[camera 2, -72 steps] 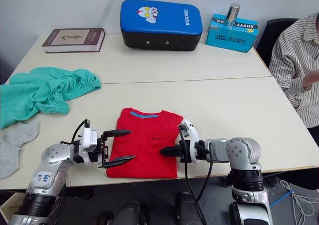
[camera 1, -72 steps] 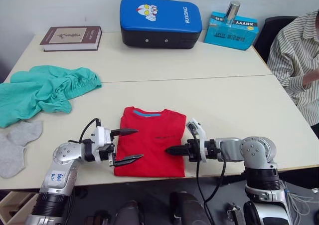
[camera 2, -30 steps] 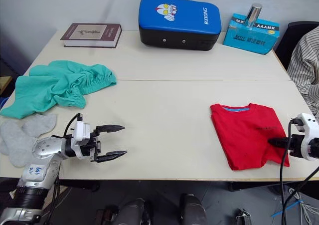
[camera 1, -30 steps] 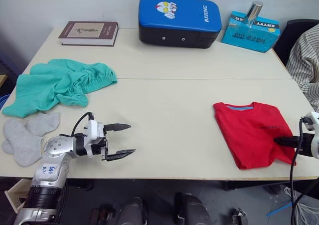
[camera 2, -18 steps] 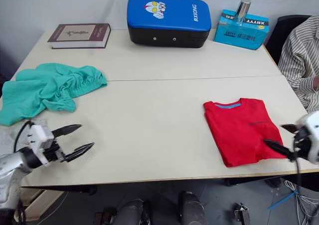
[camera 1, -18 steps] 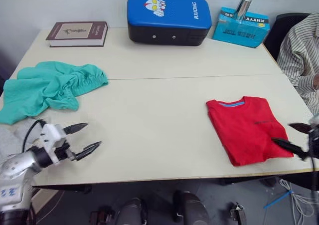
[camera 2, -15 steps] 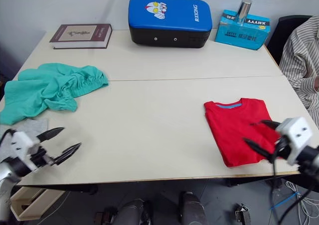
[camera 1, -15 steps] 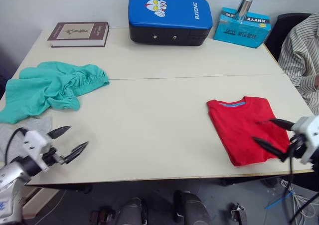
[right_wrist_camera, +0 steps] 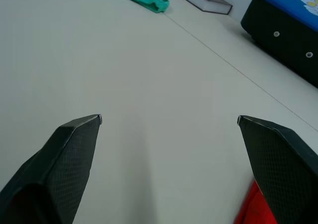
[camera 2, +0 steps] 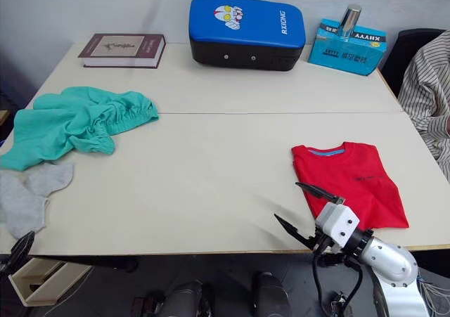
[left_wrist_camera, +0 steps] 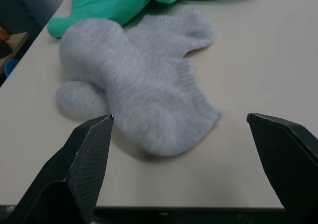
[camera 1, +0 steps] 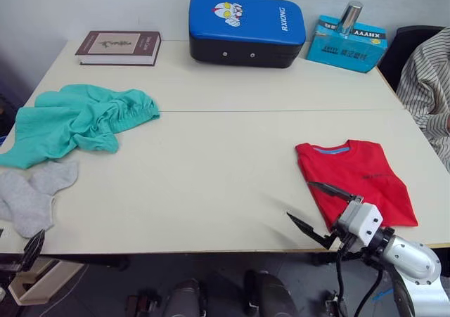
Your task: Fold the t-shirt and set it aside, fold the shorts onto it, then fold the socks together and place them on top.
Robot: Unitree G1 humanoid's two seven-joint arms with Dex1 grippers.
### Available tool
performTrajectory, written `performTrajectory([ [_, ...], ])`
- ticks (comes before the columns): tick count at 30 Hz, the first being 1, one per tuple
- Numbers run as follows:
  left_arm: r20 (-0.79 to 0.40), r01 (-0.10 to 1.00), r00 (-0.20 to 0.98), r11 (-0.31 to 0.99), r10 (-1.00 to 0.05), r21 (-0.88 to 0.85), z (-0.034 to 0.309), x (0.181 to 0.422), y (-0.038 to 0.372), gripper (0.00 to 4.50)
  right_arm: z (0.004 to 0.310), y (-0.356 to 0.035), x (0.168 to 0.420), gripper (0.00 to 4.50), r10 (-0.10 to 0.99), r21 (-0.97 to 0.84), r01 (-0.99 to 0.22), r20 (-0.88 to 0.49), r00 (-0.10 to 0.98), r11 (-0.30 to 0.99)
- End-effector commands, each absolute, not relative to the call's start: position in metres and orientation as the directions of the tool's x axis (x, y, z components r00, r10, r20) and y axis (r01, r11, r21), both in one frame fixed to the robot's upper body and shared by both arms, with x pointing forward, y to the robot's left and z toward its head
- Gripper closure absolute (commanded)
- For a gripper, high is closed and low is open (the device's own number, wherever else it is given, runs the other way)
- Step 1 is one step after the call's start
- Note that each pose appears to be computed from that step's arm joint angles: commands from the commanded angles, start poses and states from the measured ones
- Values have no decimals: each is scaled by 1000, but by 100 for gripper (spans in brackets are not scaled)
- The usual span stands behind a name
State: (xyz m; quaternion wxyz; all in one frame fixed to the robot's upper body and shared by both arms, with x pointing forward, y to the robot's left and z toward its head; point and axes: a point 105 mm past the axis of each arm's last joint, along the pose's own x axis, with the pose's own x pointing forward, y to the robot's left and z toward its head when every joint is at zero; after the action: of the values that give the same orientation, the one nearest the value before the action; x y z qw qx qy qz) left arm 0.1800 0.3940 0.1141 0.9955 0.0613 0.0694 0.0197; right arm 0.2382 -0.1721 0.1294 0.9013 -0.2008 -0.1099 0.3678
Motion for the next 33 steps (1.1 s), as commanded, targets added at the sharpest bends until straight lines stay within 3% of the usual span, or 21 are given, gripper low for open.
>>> performTrajectory([
  [1, -105, 87, 992, 980, -69, 177, 150, 231, 375, 0, 153, -161, 247, 2, 703, -456, -581, 155, 694, 674],
  [5, -237, 218, 959, 935, -153, 280, 156, 298, 362, 0, 160, -153, 258, 2, 704, -476, -566, 179, 688, 674],
  [7, -359, 297, 917, 897, -173, 327, 149, 325, 356, 0, 160, -152, 262, 2, 704, -480, -564, 180, 687, 672],
  [13, -449, 292, 886, 891, -116, 348, 146, 381, 355, 0, 164, -155, 263, 2, 670, -464, -531, 207, 713, 709],
  [16, -446, 301, 888, 877, -115, 374, 144, 396, 347, 62, 158, -154, 258, 0, 654, -451, -524, 199, 730, 722],
  [21, -462, 374, 865, 865, -196, 333, 142, 406, 328, 214, 151, -155, 248, 0, 636, -445, -515, 180, 750, 733],
  [24, -383, 459, 859, 840, -339, 287, 159, 415, 300, 310, 150, -159, 247, 0, 615, -445, -495, 178, 768, 747],
  [28, -257, 652, 758, 689, -600, 317, 198, 428, 229, 431, 146, -166, 246, 0, 601, -465, -481, 149, 785, 743],
  [30, -223, 714, 697, 628, -682, 311, 207, 428, 202, 448, 146, -168, 245, 0, 596, -469, -475, 145, 790, 745],
  [33, -214, 859, 487, 421, -847, 290, 207, 405, 144, 448, 148, -176, 242, 0, 575, -472, -457, 138, 806, 754],
])
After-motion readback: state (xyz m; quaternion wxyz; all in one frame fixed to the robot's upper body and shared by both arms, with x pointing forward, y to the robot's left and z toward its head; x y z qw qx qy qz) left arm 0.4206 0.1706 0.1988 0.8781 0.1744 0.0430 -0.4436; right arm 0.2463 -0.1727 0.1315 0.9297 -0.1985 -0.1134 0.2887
